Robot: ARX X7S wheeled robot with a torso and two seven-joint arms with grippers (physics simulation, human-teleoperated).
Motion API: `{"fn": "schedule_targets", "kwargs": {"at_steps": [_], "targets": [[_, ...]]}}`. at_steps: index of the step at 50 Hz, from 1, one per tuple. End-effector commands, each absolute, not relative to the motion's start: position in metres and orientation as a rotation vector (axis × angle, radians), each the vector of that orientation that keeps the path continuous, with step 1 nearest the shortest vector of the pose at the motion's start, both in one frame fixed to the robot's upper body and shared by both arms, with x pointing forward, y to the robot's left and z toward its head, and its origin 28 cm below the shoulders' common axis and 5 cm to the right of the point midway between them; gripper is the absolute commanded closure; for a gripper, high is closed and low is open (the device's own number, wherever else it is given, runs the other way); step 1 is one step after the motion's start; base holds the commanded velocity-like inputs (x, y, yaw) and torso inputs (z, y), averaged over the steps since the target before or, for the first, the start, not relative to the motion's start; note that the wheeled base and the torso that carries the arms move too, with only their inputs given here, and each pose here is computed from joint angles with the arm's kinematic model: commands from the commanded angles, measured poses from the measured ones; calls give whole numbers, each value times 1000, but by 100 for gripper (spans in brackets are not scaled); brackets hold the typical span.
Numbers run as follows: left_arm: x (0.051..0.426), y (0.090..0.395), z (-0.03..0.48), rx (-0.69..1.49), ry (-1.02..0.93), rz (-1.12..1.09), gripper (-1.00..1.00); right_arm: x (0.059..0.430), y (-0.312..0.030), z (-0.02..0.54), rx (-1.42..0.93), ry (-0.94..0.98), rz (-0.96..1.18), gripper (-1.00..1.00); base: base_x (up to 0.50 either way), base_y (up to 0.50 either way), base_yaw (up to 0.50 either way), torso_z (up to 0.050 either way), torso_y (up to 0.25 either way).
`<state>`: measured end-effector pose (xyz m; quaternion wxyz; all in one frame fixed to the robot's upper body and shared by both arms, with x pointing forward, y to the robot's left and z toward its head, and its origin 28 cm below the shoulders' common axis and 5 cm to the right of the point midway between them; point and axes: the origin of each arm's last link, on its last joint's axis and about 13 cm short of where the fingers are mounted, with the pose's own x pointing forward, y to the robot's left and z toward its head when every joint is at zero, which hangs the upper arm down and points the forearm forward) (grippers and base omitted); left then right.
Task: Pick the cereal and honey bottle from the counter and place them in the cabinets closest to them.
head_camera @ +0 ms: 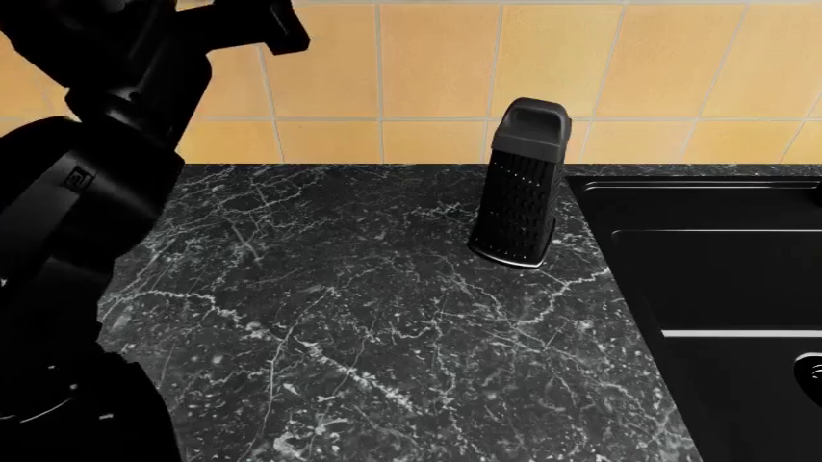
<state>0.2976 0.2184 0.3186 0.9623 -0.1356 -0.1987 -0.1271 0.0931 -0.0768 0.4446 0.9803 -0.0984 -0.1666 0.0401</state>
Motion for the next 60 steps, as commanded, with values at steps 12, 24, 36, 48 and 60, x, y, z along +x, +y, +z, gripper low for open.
{"fn": "schedule_targets", "kwargs": {"at_steps": [12, 24, 36, 48, 60], "targets": [[259, 225, 297, -312, -437, -266, -100, 84, -83, 401, -145, -309, 124, -100, 0, 0, 0, 0, 0], [234, 231, 293, -343, -475, -273, -100, 68, -88, 380, -119, -317, 140, -100, 0, 0, 0, 0, 0], [211, 234, 296, -354, -528, -282, -100, 53, -97, 366, -77, -343, 149, -100, 0, 0, 0, 0, 0], [201, 235, 297, -359, -556, -288, -100, 47, -108, 362, -58, -368, 164, -100, 0, 0, 0, 0, 0], [188, 237, 302, -366, -591, -294, -100, 25, -118, 364, -39, -424, 158, -100, 0, 0, 0, 0, 0]]}}
